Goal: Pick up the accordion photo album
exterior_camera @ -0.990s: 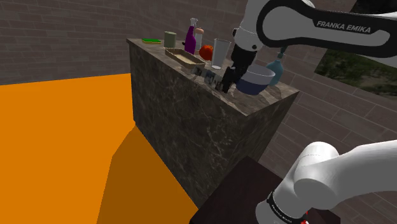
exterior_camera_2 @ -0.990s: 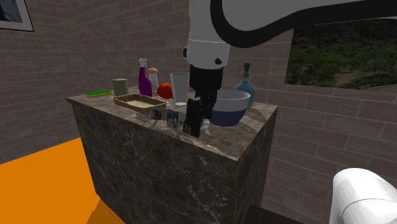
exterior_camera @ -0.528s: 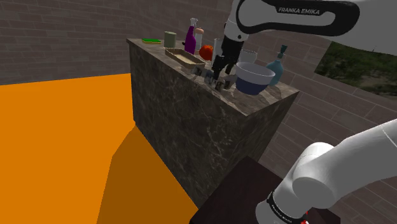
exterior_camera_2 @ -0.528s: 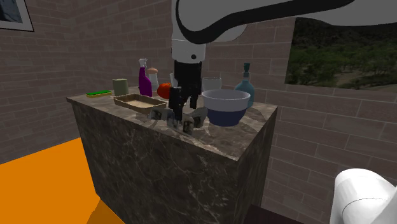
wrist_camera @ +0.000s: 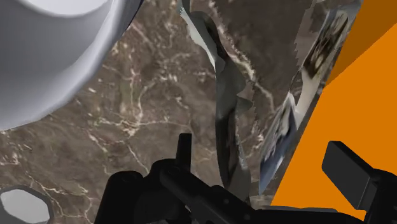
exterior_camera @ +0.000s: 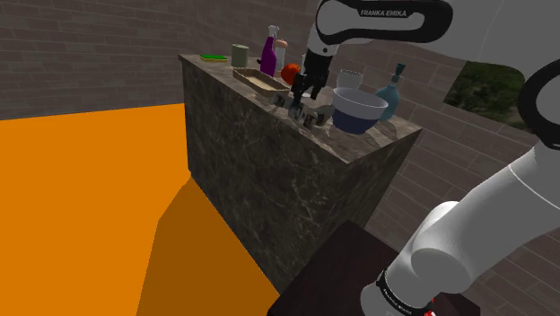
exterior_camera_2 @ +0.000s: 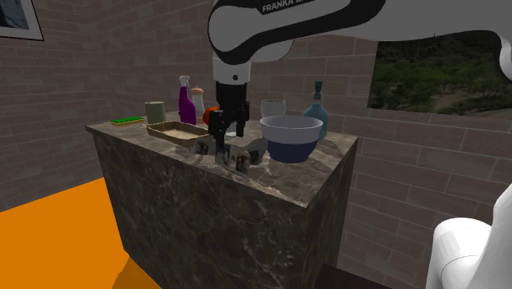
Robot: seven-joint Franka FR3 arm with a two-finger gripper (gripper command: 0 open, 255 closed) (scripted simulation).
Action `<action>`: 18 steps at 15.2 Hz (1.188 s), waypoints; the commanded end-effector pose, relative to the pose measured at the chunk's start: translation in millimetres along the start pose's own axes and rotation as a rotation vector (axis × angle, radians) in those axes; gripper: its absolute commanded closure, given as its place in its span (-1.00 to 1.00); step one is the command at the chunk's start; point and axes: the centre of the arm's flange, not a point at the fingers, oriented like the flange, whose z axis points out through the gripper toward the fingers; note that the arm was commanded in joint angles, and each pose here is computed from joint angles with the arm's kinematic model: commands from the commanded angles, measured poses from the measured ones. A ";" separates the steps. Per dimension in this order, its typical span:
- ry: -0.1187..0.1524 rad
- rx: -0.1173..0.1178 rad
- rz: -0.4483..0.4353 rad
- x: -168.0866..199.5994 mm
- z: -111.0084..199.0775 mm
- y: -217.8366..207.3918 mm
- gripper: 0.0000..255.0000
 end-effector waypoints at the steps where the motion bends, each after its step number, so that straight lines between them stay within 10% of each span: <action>1: 0.001 0.000 0.001 -0.1 9.6 0.6 -1.00; 6: 0.001 0.000 0.001 -2.6 28.3 -0.9 -1.00; 7: 0.001 0.000 0.001 -1.8 29.3 -0.7 1.00; 18: 0.001 0.000 0.001 -1.3 17.8 -0.1 1.00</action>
